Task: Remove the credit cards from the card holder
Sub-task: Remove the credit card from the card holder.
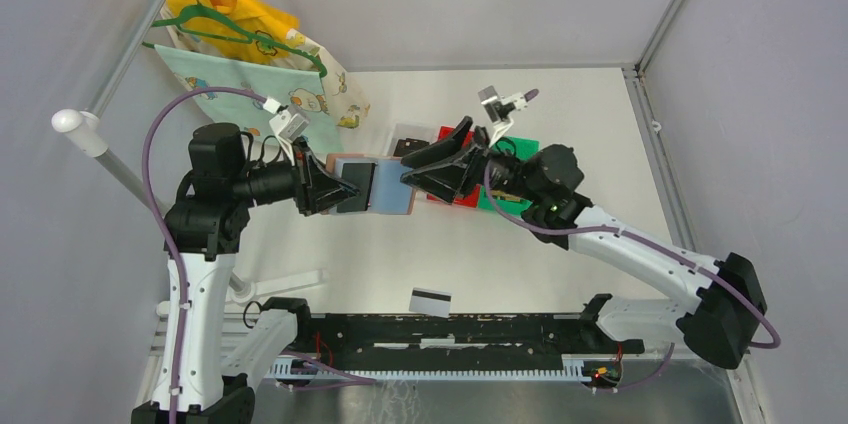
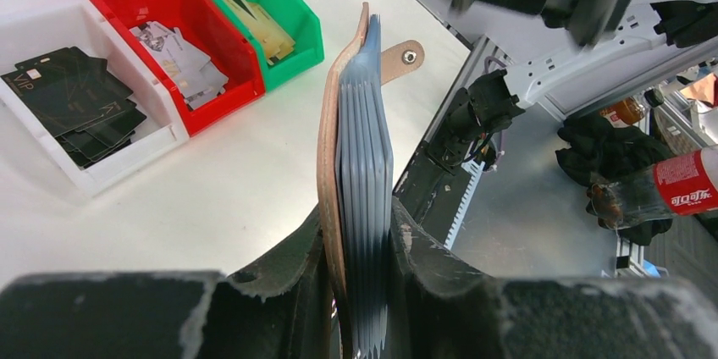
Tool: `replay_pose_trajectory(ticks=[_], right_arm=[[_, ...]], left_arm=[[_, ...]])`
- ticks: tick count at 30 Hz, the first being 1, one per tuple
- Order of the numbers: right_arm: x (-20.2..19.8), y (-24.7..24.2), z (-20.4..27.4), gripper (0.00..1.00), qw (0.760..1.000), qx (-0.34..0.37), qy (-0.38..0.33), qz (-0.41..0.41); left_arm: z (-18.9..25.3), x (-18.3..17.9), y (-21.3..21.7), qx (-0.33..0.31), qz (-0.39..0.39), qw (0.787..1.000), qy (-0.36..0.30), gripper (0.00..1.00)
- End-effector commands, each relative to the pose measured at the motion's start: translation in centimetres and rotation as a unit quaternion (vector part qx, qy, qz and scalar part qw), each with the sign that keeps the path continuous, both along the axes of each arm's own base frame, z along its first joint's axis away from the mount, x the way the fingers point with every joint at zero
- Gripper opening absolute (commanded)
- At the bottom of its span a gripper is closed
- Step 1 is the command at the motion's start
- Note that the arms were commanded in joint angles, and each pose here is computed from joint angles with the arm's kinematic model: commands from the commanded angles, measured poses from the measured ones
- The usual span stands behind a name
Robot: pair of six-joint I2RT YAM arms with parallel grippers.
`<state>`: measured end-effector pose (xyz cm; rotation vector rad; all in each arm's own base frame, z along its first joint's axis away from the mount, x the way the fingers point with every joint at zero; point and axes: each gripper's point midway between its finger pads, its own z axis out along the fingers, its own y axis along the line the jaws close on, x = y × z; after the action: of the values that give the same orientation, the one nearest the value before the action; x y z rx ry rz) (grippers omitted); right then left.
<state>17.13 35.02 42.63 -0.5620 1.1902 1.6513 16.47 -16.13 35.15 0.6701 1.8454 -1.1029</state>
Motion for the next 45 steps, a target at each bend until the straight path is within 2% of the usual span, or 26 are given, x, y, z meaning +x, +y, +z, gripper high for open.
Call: replay_pose_trajectory(ticks=[1,14,28,39,43,45], right_arm=[[-3.1,1.9,-0.2,0.56,0.996,-0.015,-0.013,0.086],[-3.5,4.1,-2.6,0.5,0.991,-0.041,0.01,0.125],[-4.3,5.6,-1.4,0.47,0.99,-0.018,0.003,0.142],[-4.1,6.4,-1.7,0.34,0.99,-0.004,0.026,0.141],[-3.8,6.4,-2.0,0.34,0.991,-0.005,0.031,0.13],[-3.0,6.6,-2.6,0.38,0.994,-0.02,0.033,0.105]], left_arm=[[2.0,-0.4,-0.1,-0.001,-0.016,0.999,-0.051,0.04],[3.8,-3.5,-1.3,-0.046,-0.102,0.992,-0.05,0.04],[3.8,-4.4,-1.6,-0.061,-0.126,0.99,-0.035,0.06],[3.5,-4.9,-1.7,-0.069,-0.138,0.988,-0.016,0.11],[3.7,-5.4,-1.7,-0.073,-0.15,0.986,-0.018,0.11],[4.1,-6.0,-1.7,-0.075,-0.162,0.984,-0.029,0.11]])
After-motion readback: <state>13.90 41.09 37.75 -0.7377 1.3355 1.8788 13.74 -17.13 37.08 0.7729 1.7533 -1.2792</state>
